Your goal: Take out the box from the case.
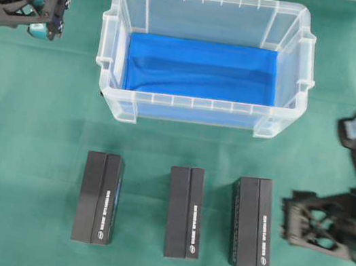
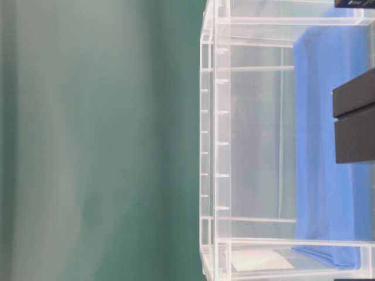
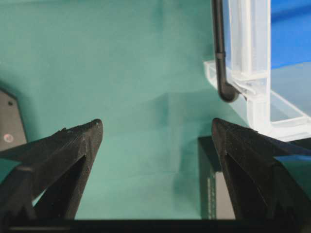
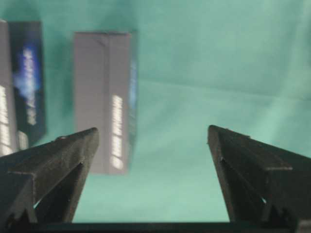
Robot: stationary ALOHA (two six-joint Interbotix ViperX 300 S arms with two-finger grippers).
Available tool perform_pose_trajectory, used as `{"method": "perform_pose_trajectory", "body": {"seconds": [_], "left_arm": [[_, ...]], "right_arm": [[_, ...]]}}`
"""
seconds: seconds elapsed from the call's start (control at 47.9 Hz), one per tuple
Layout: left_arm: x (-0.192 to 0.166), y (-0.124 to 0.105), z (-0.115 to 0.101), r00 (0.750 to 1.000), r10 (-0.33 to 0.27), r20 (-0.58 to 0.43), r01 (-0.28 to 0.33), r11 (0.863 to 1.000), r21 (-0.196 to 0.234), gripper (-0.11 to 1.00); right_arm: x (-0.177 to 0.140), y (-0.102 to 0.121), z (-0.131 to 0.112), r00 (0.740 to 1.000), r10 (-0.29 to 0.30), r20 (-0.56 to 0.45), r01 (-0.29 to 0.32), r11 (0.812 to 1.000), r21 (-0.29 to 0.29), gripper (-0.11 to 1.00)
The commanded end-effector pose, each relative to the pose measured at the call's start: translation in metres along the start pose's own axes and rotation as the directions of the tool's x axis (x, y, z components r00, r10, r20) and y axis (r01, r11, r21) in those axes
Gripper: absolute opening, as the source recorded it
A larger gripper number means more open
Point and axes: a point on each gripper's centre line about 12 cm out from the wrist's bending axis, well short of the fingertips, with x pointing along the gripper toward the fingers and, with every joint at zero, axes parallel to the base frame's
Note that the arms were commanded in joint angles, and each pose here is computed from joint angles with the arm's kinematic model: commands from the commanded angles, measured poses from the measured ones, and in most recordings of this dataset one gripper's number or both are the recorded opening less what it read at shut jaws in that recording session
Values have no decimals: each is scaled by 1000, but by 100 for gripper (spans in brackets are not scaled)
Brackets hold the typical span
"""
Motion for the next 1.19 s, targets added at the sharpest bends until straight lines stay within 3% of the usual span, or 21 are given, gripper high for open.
{"method": "perform_pose_trajectory", "body": {"seconds": [0.0, 0.23, 0.668, 0.856, 1.17], "left_arm": [[-6, -1, -1, 1000, -20, 6, 20, 1000, 0, 93], [-6, -2, -3, 1000, -22, 4, 22, 1000, 7, 93], [-6, -5, -9, 1000, -27, -3, 27, 999, 19, 93], [-7, -6, -10, 999, -33, -3, 33, 999, 21, 93], [-7, -6, -11, 999, -34, -4, 34, 999, 24, 93]], "right_arm": [[-13, -13, 2, 999, 32, -27, -32, 999, -1, 92], [-18, -39, 4, 998, 40, -40, -40, 999, -10, 92], [-19, -46, 16, 998, 55, -31, -56, 998, -11, 92], [-16, -49, 35, 998, 57, -20, -57, 998, -2, 92], [-12, -55, 91, 998, 58, 21, -58, 998, -10, 92]]}}
